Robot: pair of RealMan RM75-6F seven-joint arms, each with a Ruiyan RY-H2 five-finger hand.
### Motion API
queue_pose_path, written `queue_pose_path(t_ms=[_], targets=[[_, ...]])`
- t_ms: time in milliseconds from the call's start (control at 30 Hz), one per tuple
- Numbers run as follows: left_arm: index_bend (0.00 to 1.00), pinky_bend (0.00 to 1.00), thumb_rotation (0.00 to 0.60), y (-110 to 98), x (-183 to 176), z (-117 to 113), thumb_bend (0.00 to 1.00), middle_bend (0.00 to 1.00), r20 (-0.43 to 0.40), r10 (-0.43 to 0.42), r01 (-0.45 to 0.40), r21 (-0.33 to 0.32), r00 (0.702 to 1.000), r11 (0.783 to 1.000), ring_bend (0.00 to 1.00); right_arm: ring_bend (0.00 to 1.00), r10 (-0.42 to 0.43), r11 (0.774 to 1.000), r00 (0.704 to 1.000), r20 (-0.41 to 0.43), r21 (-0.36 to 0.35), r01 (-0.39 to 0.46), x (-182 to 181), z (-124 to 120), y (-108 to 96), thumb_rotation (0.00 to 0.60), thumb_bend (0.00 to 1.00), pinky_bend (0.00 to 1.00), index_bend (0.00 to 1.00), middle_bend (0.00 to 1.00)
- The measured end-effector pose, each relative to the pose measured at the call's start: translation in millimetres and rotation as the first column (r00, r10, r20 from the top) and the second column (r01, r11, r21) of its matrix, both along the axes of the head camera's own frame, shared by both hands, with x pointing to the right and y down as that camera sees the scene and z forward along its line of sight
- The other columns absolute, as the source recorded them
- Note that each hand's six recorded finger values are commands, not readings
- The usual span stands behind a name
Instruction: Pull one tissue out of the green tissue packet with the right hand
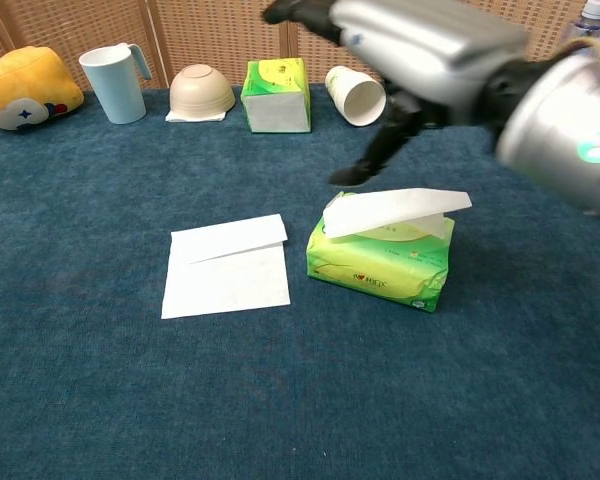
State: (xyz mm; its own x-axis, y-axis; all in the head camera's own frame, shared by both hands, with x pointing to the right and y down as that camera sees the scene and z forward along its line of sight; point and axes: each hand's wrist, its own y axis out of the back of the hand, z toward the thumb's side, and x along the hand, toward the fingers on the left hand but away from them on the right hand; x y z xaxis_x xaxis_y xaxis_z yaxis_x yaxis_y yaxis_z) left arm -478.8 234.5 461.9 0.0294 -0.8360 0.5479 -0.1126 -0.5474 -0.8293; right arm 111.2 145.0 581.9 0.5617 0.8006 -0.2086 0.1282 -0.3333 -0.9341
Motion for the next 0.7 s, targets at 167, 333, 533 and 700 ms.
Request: queue_pose_path(t_ms=[167, 333, 533, 700], targets=[[0.0, 0.01, 0.6, 0, 2, 0, 0.0, 0.0, -0.002, 0.002, -0.002, 0.001, 1.0, 1.0, 0.0, 0.0, 0.035, 0.999, 0.999, -0.003, 0.026, -0.035, 58, 2, 1, 0.6, 0.0, 0.14, 0.0, 0.0], [0.0, 0.01, 0.6, 2, 7, 0, 0.0, 0.0, 0.005, 0.017, -0.017, -0.004, 1.0, 1.0, 0.0, 0.0, 0.095, 0.995, 0.995, -0.014, 0.025, -0.095, 137, 6, 15, 0.6, 0.0, 0.13, 0.0, 0.0], [0.0, 0.01, 0.6, 5, 12, 0, 0.0, 0.0, 0.012, 0.032, -0.032, -0.002, 0.999, 0.999, 0.0, 0.0, 0.2, 0.98, 0.98, -0.01, 0.02, -0.199, 211, -8, 39, 0.6, 0.0, 0.12, 0.0, 0.0], [0.0, 0.01, 0.6, 7, 14, 2, 0.0, 0.0, 0.019, 0.037, -0.037, -0.007, 0.999, 0.999, 0.0, 0.0, 0.282, 0.959, 0.959, -0.023, 0.022, -0.281, 258, -22, 57, 0.6, 0.0, 0.12, 0.0, 0.0]])
